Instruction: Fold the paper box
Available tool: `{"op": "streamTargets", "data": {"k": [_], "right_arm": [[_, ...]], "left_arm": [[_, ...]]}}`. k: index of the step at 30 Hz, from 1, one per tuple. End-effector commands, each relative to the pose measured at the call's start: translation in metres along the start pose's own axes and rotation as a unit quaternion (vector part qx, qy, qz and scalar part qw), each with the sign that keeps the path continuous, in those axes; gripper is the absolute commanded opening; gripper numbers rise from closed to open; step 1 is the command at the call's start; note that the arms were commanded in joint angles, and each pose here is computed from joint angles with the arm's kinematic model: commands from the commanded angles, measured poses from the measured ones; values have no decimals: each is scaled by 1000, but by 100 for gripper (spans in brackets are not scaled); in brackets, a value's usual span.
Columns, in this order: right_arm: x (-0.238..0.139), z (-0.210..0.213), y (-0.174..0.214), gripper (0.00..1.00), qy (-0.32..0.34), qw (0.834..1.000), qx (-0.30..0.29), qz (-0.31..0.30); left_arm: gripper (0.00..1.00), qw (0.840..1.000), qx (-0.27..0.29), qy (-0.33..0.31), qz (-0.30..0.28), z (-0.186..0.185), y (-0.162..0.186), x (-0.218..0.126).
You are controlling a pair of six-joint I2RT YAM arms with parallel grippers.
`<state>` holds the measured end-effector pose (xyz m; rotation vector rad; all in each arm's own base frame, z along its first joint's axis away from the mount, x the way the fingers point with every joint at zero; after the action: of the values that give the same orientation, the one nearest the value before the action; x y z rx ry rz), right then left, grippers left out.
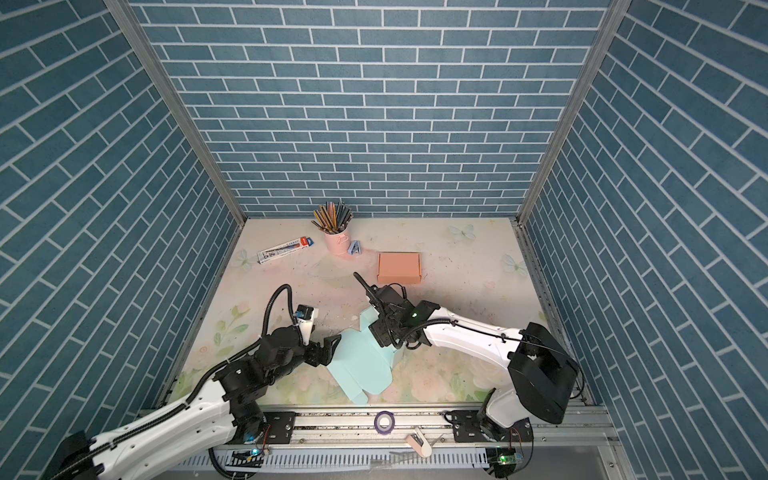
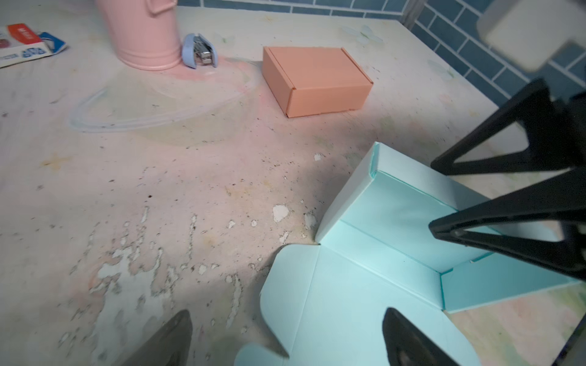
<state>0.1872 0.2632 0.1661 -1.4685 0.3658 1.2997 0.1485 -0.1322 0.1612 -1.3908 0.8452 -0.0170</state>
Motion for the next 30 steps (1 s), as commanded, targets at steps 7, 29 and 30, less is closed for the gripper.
{"op": "streamTargets", "data": {"k": [7, 29, 30], "right_arm": [[-5, -34, 4, 61, -68, 993, 97, -22], [-22, -89, 17, 57, -130, 956, 245, -96], [-21, -90, 18, 57, -129, 956, 246, -96]], "left_arm": [[94, 995, -67, -10, 70, 2, -12, -31], [92, 974, -193, 93, 74, -42, 2, 40], [90, 973, -199, 94, 74, -42, 5, 43]]}}
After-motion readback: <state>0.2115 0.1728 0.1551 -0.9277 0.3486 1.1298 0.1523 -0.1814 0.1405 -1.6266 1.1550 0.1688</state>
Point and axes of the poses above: each gripper's point midway between its finger pads, its own x axis out along the fingers, its own z axis along the line the jaws close on, y = z × x, the point moved 8 cm from there along -x, back along the fingers, and after that the axes turned 14 degrees about x, right-handed, at the moved point
